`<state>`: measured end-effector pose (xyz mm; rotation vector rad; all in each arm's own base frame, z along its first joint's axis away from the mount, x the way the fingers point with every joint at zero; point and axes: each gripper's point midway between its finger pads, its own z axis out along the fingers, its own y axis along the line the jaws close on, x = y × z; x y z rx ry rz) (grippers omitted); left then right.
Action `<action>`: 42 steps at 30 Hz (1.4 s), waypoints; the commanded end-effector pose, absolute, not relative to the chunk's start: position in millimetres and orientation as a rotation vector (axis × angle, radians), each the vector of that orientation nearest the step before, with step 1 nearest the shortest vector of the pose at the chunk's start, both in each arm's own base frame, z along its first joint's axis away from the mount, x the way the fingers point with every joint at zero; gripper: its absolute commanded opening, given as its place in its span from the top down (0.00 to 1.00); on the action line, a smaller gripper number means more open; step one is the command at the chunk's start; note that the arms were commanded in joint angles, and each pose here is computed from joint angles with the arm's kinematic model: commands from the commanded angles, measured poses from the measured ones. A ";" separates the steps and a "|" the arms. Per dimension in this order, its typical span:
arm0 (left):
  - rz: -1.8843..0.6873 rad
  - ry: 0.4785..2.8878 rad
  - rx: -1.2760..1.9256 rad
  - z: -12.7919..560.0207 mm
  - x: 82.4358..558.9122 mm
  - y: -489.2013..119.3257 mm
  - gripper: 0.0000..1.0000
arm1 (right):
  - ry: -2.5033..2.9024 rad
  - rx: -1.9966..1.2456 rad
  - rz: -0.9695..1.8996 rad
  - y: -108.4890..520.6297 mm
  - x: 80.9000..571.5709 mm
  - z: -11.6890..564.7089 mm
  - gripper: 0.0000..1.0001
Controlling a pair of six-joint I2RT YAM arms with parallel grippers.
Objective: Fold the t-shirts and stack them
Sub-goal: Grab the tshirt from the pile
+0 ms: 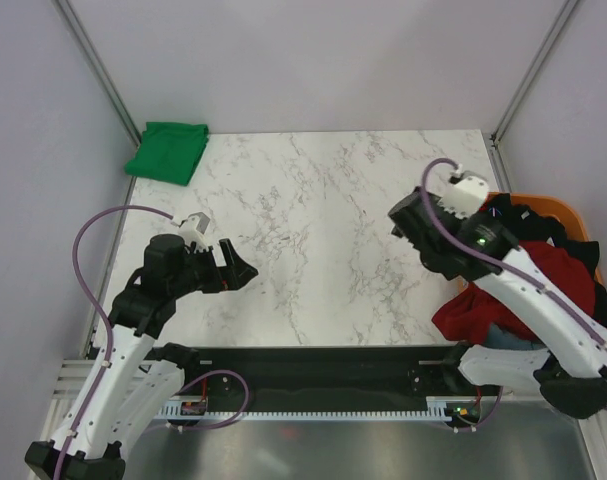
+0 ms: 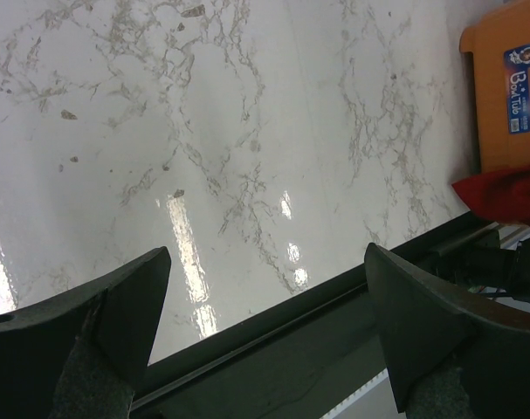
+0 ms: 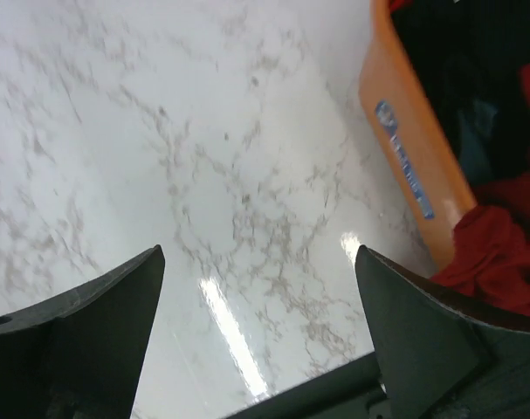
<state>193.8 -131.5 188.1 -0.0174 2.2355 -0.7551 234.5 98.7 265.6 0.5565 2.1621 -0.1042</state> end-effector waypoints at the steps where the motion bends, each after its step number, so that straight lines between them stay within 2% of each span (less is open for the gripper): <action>1: -0.742 2.198 -0.002 199.1 197.6 -130.3 0.00 | 1.973 0.705 -0.310 8.9 217.2 309.0 0.02; 6: -0.748 2.201 0.001 198.7 197.6 -131.3 0.00 | 1.864 0.934 -0.660 -76.6 201.1 309.2 0.02; 9: -0.750 2.206 0.006 197.9 196.8 -131.7 0.00 | 1.879 0.995 -0.795 -104.6 203.3 298.0 0.02; 13: -0.755 2.211 0.011 197.4 197.1 -132.8 0.00 | 1.987 1.171 -0.715 -137.8 210.7 256.1 0.02; 15: -0.759 2.219 0.013 196.0 197.0 -133.9 0.00 | 2.029 1.309 -0.786 -169.8 191.0 232.0 0.02; 20: -0.775 2.242 0.024 192.3 197.0 -137.1 0.00 | 2.062 1.402 -0.744 -182.8 184.7 205.7 0.02; 24: -0.777 2.259 0.025 189.0 197.4 -138.0 0.00 | 2.062 1.407 -0.738 -184.5 185.0 197.9 0.15; 29: -0.765 2.249 0.015 190.0 197.9 -135.9 0.00 | 2.109 1.420 -0.628 -179.5 198.1 171.0 0.22; 32: -0.764 2.254 0.012 188.7 198.2 -135.8 0.00 | 2.113 1.435 -0.585 -179.3 206.0 166.6 0.36; 33: -0.762 2.254 0.011 188.6 198.7 -135.7 0.00 | 2.115 1.436 -0.578 -179.7 207.1 166.4 0.49; 35: -0.760 2.258 0.011 187.7 198.7 -135.6 0.00 | 2.114 1.416 -0.586 -183.6 209.6 168.4 0.59; 36: -0.759 2.257 0.011 188.2 199.0 -135.5 0.00 | 2.105 1.420 -0.597 -185.7 208.3 171.0 0.82; 38: -0.757 2.254 0.008 188.8 199.0 -135.0 0.00 | 2.095 1.401 -0.544 -180.8 212.2 180.0 1.00; 40: -0.755 2.252 0.005 189.0 199.2 -134.6 0.00 | 2.080 1.388 -0.475 -172.9 214.9 191.6 1.00; 42: -0.752 2.252 0.002 189.0 199.6 -134.1 0.00 | 2.014 1.315 -0.254 -148.8 232.8 225.7 1.00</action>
